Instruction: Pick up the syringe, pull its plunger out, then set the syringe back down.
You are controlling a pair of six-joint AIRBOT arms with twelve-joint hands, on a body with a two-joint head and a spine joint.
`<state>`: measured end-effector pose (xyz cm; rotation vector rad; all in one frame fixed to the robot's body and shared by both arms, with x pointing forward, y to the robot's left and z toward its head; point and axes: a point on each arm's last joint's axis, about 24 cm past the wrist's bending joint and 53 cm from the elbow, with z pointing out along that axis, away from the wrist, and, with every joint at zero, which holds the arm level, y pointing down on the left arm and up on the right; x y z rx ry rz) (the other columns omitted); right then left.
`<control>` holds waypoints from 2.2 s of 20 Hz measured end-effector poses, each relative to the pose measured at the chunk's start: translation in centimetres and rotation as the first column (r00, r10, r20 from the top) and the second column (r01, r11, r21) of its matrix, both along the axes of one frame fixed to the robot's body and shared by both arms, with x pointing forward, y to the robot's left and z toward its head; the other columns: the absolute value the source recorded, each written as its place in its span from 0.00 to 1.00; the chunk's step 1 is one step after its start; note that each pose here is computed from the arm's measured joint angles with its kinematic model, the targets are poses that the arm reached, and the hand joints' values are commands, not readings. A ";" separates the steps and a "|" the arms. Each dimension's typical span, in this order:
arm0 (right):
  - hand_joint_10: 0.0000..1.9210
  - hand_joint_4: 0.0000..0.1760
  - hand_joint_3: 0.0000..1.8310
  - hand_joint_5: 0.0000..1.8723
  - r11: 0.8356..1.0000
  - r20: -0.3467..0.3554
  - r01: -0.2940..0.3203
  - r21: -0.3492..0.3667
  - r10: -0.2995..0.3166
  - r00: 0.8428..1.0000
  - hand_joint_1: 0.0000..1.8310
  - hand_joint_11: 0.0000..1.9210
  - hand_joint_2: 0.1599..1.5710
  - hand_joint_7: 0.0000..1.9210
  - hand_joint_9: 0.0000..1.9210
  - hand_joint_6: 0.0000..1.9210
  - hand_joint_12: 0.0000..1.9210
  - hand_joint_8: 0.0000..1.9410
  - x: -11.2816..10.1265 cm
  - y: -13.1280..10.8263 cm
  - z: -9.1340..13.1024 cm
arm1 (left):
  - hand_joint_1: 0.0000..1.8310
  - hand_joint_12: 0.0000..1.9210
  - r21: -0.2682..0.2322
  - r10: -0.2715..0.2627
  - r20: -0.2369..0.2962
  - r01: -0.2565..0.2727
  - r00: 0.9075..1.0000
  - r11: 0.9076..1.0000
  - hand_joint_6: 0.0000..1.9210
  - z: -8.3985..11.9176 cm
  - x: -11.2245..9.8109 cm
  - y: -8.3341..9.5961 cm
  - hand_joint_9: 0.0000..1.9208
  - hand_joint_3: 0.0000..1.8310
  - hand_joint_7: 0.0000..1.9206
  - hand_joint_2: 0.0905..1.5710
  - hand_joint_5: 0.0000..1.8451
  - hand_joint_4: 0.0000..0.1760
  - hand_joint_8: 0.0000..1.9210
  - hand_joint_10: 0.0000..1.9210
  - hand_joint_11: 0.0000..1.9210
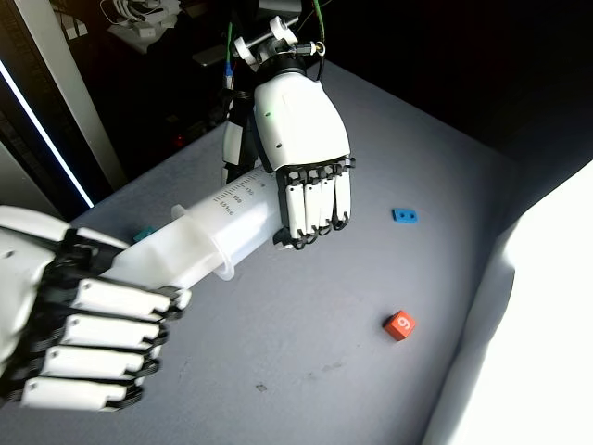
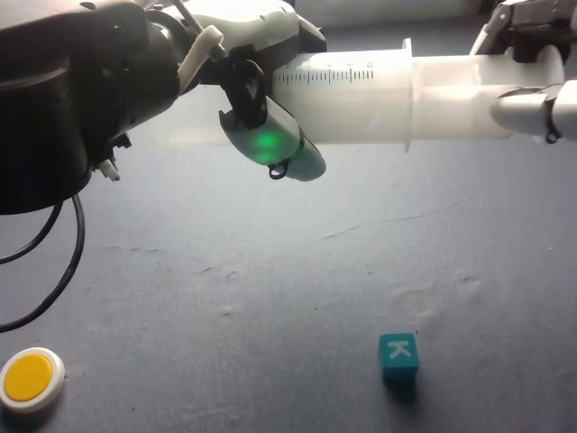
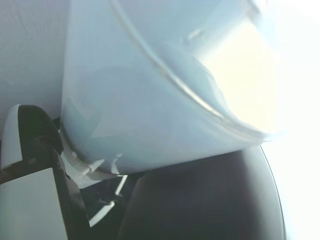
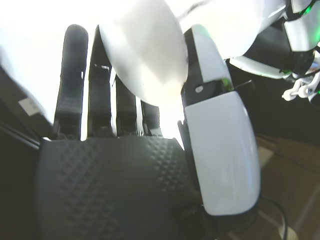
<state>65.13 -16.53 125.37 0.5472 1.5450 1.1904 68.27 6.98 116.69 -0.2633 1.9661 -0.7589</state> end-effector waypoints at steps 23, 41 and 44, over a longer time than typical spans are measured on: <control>0.88 0.00 0.00 0.40 0.998 0.004 0.049 -0.032 -0.048 0.999 0.71 0.16 0.80 0.29 0.29 0.66 0.78 0.81 -0.3 -2.8 0.2 | 0.61 0.82 0.039 0.048 0.020 -0.049 0.999 0.998 0.82 0.0 0.6 1.4 0.28 0.00 0.35 0.82 0.35 0.10 0.76 0.68 0.18; 0.00 0.00 0.00 0.00 0.996 0.010 0.042 -0.075 -0.041 0.999 0.26 0.00 0.43 0.02 0.02 0.00 0.13 0.00 -0.4 -2.9 -0.2 | 0.61 0.82 0.090 0.139 0.038 -0.142 0.990 0.986 0.77 -0.1 1.6 4.6 0.29 0.00 0.35 0.81 0.36 0.13 0.78 0.67 0.19; 0.00 0.00 0.00 0.00 0.996 0.014 0.037 -0.083 -0.036 0.999 0.25 0.00 0.43 0.02 0.02 0.00 0.12 0.00 -0.4 -2.8 -0.2 | 0.61 0.84 0.090 0.139 0.038 -0.142 0.990 0.986 0.75 -0.1 1.6 4.6 0.29 0.00 0.36 0.81 0.36 0.06 0.78 0.67 0.18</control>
